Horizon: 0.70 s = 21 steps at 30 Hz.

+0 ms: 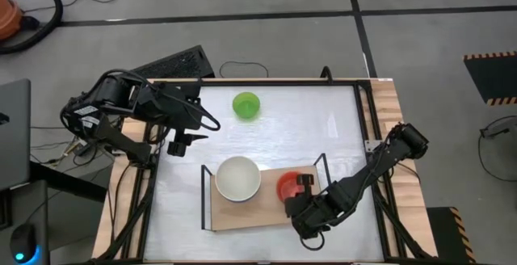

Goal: Place and stack bowls onto a shelf
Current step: Stack the small orange bowl on top of the small pink bowl on the shelf, then stack the small green bowl on top of the small orange bowl on the shelf

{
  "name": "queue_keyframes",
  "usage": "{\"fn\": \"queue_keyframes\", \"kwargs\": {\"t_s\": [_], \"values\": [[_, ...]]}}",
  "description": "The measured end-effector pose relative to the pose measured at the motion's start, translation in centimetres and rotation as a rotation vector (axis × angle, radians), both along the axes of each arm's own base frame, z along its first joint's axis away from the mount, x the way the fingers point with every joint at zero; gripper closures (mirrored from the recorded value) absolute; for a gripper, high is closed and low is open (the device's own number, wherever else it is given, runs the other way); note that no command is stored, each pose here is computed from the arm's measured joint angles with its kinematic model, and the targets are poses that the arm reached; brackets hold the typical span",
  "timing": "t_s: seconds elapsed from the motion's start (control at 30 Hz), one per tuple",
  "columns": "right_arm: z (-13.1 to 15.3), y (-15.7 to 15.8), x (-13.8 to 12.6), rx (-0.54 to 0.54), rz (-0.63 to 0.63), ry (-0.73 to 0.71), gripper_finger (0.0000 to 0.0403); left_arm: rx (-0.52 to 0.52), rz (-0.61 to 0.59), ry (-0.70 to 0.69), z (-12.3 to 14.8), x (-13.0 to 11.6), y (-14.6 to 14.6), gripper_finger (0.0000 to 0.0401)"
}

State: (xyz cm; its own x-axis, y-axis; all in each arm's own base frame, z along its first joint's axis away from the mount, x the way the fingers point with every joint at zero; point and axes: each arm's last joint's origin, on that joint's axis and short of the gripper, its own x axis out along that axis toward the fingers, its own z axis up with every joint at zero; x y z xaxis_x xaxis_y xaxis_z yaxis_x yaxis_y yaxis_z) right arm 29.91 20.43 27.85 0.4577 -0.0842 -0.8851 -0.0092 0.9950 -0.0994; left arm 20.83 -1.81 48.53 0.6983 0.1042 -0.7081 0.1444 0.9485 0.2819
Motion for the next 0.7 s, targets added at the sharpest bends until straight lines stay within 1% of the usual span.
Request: {"fn": "queue_keyframes", "kwargs": {"t_s": [0.13, 0.3, 0.37, 0.47, 0.53, 0.6, 0.7], "values": [[0.0, -0.2, 0.1, 0.004, -0.016, 0.0, 0.0318, 0.0, 0.0, 0.001, 0.0, 0.0, 0.0, 0.015], [0.0, -0.3, 0.1, 0.004, -0.031, 0.002, 0.031, 0.001, -0.001, 0.0, 0.0, 0.0, 0.0, 0.015], [0.0, -0.4, 0.2, 0.001, -0.036, -0.003, 0.0308, 0.019, -0.015, -0.004, 0.0, 0.1, 0.1, 0.015], [0.6, -0.6, 0.0, 0.005, -0.037, -0.021, 0.0305, 0.076, -0.032, -0.015, -0.9, 1.2, 0.7, 0.015], [1.3, -1.0, -0.1, 0.019, -0.049, -0.05, 0.0304, 0.103, -0.017, 0.012, -2.1, 1.9, 1.8, 0.015], [2.0, -1.3, -0.4, 0.033, -0.063, -0.065, 0.0304, 0.106, 0.02, 0.044, -3.6, 2.6, 3.6, 0.015], [2.6, -1.5, -0.7, 0.056, -0.081, -0.084, 0.0303, 0.036, 0.046, 0.111, -6.7, 3.2, 7.0, 0.015]]}}
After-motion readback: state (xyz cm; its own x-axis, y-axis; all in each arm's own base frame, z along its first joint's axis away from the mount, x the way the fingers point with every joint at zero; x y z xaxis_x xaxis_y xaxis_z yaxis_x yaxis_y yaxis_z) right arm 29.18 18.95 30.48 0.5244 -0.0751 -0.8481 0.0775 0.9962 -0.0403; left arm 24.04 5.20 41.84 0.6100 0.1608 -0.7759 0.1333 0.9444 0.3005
